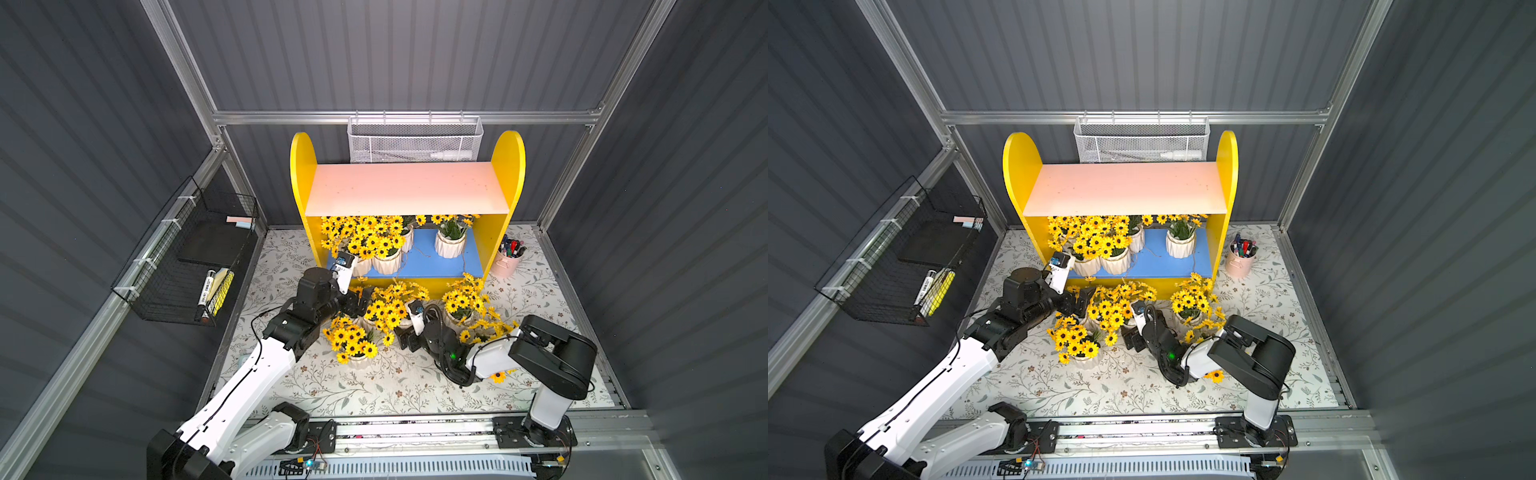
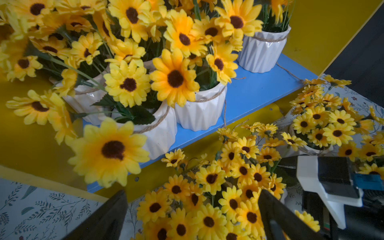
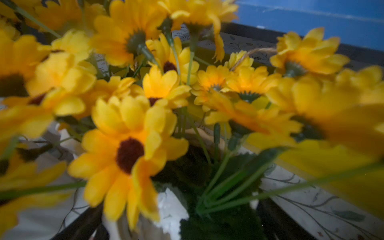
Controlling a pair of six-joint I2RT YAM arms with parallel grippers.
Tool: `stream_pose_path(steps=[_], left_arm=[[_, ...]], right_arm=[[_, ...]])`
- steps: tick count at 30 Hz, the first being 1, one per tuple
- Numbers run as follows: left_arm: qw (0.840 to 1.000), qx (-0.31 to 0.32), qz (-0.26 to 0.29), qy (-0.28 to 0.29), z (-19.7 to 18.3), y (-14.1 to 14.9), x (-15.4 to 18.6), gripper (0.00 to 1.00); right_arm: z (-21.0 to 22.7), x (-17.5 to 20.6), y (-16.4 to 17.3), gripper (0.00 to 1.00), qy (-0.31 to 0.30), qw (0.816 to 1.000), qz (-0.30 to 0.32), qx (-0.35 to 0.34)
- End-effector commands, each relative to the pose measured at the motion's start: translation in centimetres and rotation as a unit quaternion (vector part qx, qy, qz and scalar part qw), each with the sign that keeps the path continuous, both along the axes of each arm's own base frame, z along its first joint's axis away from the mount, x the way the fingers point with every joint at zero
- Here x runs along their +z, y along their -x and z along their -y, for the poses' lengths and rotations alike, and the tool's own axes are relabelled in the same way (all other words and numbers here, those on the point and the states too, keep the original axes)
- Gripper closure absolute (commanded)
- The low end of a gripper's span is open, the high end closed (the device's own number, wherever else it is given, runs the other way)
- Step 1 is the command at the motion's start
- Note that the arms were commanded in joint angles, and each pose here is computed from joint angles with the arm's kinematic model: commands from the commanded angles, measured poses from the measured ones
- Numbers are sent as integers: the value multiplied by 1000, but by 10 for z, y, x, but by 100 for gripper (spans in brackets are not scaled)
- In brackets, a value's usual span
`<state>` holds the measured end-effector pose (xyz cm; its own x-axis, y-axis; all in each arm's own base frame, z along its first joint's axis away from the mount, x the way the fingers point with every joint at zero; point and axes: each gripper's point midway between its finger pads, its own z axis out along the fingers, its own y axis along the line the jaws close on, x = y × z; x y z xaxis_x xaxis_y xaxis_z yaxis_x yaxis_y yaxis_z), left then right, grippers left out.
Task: Take the sunflower pots off the shelves
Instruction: Place the sunflower pot at the center of the board.
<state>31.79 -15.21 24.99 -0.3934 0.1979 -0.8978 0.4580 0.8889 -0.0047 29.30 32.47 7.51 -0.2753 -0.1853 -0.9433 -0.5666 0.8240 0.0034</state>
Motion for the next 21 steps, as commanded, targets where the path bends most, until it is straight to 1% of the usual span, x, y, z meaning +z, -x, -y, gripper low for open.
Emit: stream_pose_path(steps=[1,6,11,13,16,19,21], left_arm=[[1000,-5,17,-3,1,3,6,1],[1000,-7,16,-8,2,4,6,1],[1000,-10,18,-5,3,5,8,1],[1000,-10,19,-5,3,6,9,1],[1000,-3,25,-13,-1,6,11,1],[999,14,34,-21,-8,4,13,0],[998,40,39,-31,-18,2,15,0]], right_arm=[[0,17,-5,1,-22,999,31,-16],[16,10,12,1,36,997,-59,-21],[27,7,23,1,70,994,-87,-12],[33,0,28,1,89,989,-120,-18],[38,-8,46,1,97,982,-161,1],[44,2,63,1,101,979,-174,22],[47,22,71,1,100,980,-167,39]])
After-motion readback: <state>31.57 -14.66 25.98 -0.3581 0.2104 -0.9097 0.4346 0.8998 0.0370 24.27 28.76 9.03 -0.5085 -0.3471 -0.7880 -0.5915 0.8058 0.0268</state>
